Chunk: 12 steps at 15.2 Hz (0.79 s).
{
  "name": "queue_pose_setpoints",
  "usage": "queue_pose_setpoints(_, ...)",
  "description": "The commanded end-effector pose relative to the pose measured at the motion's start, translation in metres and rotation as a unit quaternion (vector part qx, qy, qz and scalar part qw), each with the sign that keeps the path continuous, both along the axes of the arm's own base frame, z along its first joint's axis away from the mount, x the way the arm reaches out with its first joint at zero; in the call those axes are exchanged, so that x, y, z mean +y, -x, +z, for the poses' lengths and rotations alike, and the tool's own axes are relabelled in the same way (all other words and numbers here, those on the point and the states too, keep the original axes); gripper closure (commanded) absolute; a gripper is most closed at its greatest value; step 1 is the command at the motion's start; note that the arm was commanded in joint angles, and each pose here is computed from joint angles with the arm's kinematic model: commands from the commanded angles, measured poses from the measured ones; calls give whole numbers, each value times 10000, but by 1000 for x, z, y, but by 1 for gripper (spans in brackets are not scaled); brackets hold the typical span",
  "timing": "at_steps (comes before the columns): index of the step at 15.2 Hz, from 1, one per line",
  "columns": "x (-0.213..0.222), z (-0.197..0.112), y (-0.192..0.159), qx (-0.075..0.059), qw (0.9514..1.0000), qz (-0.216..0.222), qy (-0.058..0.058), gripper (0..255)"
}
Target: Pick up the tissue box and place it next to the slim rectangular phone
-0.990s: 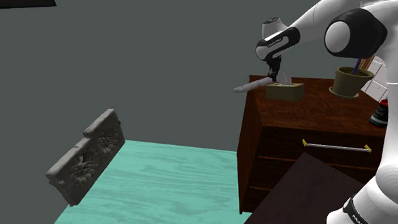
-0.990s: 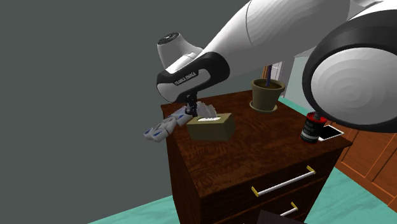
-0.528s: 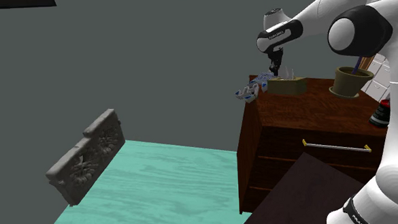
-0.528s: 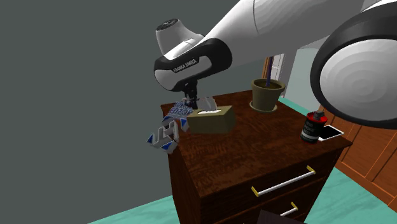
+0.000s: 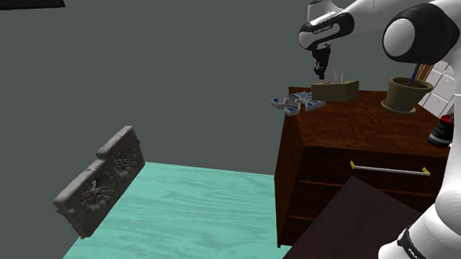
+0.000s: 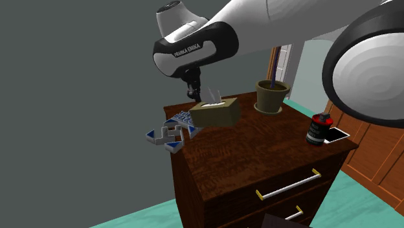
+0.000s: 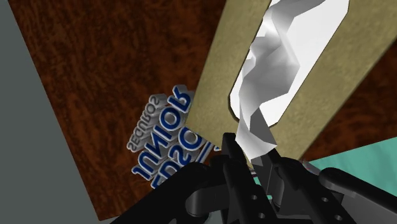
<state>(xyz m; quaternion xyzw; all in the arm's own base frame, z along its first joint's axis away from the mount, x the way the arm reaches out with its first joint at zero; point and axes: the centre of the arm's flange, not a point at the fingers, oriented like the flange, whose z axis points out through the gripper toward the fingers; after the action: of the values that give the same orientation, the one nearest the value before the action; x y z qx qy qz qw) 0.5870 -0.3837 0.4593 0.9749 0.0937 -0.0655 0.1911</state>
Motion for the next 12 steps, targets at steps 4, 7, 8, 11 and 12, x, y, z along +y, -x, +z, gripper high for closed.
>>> queue_pose_setpoints(4, 1, 27, 1, 1, 10000, 0, -1, 255)
queue_pose_setpoints(7, 1, 43, 1, 1, 10000, 0, -1, 255)
queue_pose_setpoints(8, 1, 48, 1, 1, 10000, 0, -1, 255)
queue_pose_setpoints(11, 1, 64, 1, 1, 10000, 0, -1, 255)
queue_pose_setpoints(12, 1, 69, 1, 1, 10000, 0, -1, 255)
